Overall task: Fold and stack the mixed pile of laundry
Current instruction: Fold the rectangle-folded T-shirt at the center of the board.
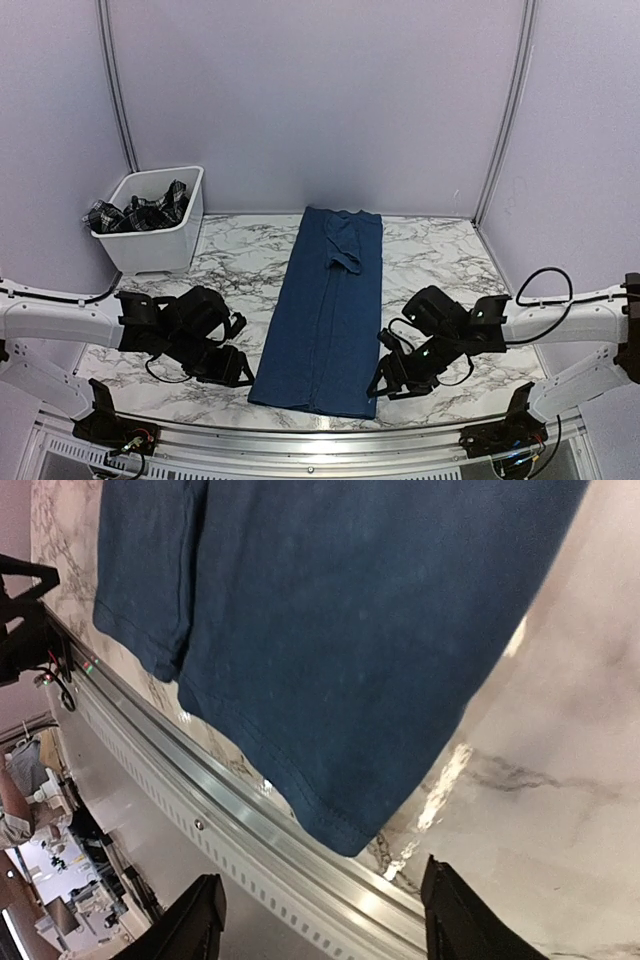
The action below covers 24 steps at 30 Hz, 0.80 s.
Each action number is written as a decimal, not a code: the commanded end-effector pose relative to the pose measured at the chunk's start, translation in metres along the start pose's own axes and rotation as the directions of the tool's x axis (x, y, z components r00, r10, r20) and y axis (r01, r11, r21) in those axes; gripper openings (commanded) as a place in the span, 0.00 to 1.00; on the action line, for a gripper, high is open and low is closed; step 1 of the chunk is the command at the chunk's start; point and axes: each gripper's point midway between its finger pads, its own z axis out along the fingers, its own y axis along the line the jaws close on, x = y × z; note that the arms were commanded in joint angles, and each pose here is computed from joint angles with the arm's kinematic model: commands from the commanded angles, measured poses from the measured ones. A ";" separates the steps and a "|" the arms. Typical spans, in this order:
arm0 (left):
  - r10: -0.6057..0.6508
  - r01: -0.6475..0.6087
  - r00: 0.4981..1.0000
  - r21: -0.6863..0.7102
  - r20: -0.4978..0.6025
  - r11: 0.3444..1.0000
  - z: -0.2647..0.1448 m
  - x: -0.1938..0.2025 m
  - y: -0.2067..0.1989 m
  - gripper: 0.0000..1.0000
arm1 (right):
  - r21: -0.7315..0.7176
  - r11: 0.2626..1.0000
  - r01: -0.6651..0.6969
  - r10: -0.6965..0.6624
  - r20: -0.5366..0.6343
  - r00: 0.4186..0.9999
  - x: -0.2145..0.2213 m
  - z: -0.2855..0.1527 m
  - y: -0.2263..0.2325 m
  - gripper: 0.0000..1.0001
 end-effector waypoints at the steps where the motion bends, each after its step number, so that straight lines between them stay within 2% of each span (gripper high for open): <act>1: -0.128 0.129 0.992 0.040 -0.023 0.991 0.006 0.009 -0.001 0.52 | -0.054 0.997 -0.048 0.048 -0.002 0.999 0.006 0.018 0.015 0.60; 3: -0.139 0.140 0.990 0.034 -0.026 0.990 0.010 0.010 0.001 0.50 | -0.038 0.998 -0.049 0.049 0.002 0.999 0.005 0.025 0.009 0.56; 7: -0.140 0.142 0.988 0.030 -0.060 0.989 0.021 0.016 0.000 0.43 | -0.038 0.997 -0.068 0.067 -0.033 0.997 0.012 0.040 -0.003 0.41; 10: -0.133 0.135 0.988 0.020 -0.077 0.991 0.027 0.020 0.001 0.37 | -0.030 0.997 -0.067 0.066 -0.048 0.997 0.016 0.044 -0.005 0.35; 24: -0.136 0.140 0.983 0.024 -0.121 0.990 0.044 0.034 0.001 0.32 | -0.019 0.998 -0.066 0.064 -0.103 0.993 0.032 0.061 -0.011 0.27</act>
